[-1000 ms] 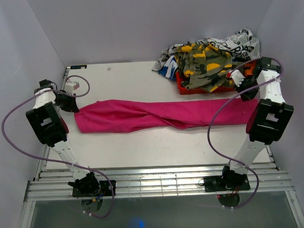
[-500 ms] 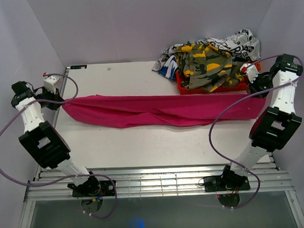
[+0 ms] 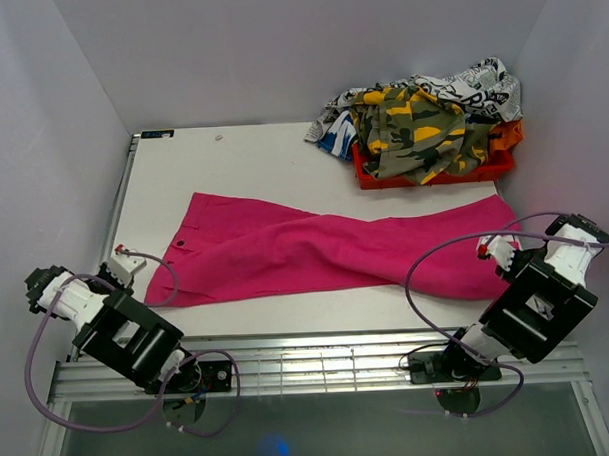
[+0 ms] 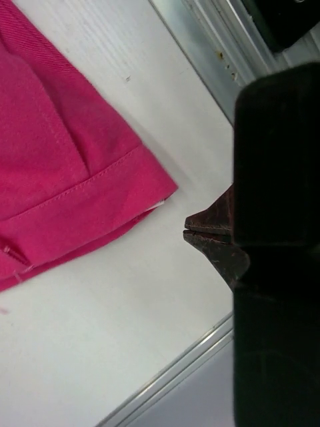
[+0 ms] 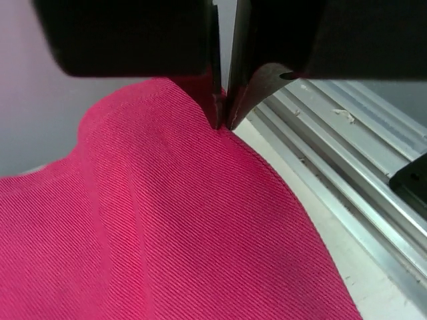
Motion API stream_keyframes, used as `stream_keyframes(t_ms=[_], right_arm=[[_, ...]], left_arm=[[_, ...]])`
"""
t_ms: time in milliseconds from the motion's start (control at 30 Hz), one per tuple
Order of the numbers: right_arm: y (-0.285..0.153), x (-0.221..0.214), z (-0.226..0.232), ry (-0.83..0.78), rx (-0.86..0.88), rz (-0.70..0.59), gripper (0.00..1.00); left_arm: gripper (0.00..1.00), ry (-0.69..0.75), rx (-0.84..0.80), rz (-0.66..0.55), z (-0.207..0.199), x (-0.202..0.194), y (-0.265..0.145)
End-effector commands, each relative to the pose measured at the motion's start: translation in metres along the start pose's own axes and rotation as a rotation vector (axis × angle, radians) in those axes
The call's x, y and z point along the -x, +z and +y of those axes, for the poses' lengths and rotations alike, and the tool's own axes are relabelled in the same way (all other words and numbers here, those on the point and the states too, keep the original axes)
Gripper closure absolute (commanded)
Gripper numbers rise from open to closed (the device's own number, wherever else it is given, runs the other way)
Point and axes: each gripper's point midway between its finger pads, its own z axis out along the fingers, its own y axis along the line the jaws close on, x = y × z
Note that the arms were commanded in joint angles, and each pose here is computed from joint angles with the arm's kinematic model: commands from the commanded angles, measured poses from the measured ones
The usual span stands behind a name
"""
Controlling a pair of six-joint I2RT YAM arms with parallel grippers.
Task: Fold and stack the trousers
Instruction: Flatten the trousers out
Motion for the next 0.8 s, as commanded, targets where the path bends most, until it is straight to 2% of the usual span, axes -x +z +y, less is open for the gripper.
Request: stream_keyframes(t_ms=[0, 33, 133, 167, 233, 267, 300, 333, 367, 400, 433, 467, 533, 567, 600, 667, 700, 767], right_arm=[[-0.003, -0.021, -0.004, -0.171, 0.003, 0.118, 0.85], [-0.005, -0.022, -0.005, -0.172, -0.003, 0.122, 0.79], [-0.018, -0.019, -0.018, -0.179, -0.053, 0.121, 0.52], [-0.022, -0.016, -0.022, -0.167, -0.065, 0.104, 0.40], [-0.044, -0.010, -0.040, -0.157, -0.107, 0.088, 0.29], [-0.044, -0.005, -0.047, -0.128, -0.107, 0.045, 0.24], [-0.051, -0.003, -0.054, -0.103, -0.117, 0.027, 0.23], [-0.071, 0.002, -0.068, -0.090, -0.150, 0.014, 0.22], [-0.067, 0.007, -0.075, -0.026, -0.130, -0.043, 0.21], [-0.069, 0.011, -0.080, 0.014, -0.122, -0.066, 0.21], [-0.069, 0.019, -0.086, 0.042, -0.107, -0.083, 0.23], [-0.066, 0.023, -0.090, 0.122, -0.093, -0.092, 0.26], [-0.054, 0.036, -0.083, 0.105, -0.047, -0.090, 0.28], [-0.041, 0.038, -0.070, 0.114, -0.014, -0.080, 0.29], [-0.034, 0.042, -0.066, 0.119, -0.007, -0.073, 0.30], [-0.021, 0.057, -0.058, 0.122, -0.006, -0.059, 0.32], [-0.005, 0.057, -0.058, 0.131, -0.021, -0.052, 0.34], [0.008, 0.061, -0.058, 0.152, -0.034, -0.024, 0.36]], left_arm=[[0.93, 0.144, -0.043, 0.071, -0.010, -0.011, -0.005], [0.83, 0.144, -0.033, 0.079, -0.008, -0.010, -0.007], [0.62, 0.103, 0.014, 0.060, 0.010, 0.002, -0.019], [0.35, 0.086, 0.027, 0.024, 0.016, 0.012, -0.021], [0.21, 0.034, 0.070, -0.025, 0.037, 0.032, -0.036], [0.20, -0.005, 0.077, -0.061, 0.046, 0.038, -0.036], [0.20, 0.003, 0.107, -0.127, 0.063, 0.061, -0.044], [0.20, -0.060, 0.103, -0.158, 0.068, 0.071, -0.043], [0.20, -0.100, 0.081, -0.182, 0.074, 0.078, -0.037], [0.20, -0.088, 0.043, -0.173, 0.077, 0.098, -0.024], [0.22, -0.094, 0.072, -0.157, 0.092, 0.105, -0.013], [0.24, -0.216, 0.052, -0.145, 0.089, 0.114, -0.001], [0.25, -0.196, 0.022, -0.141, 0.087, 0.137, 0.028], [0.24, -0.278, 0.013, -0.127, 0.083, 0.143, 0.040], [0.24, -0.276, -0.028, -0.106, 0.074, 0.155, 0.064], [0.24, -0.300, 0.001, -0.080, 0.084, 0.162, 0.087], [0.24, -0.363, -0.013, -0.076, 0.079, 0.174, 0.102], [0.26, -0.423, 0.029, -0.033, 0.099, 0.175, 0.132]])
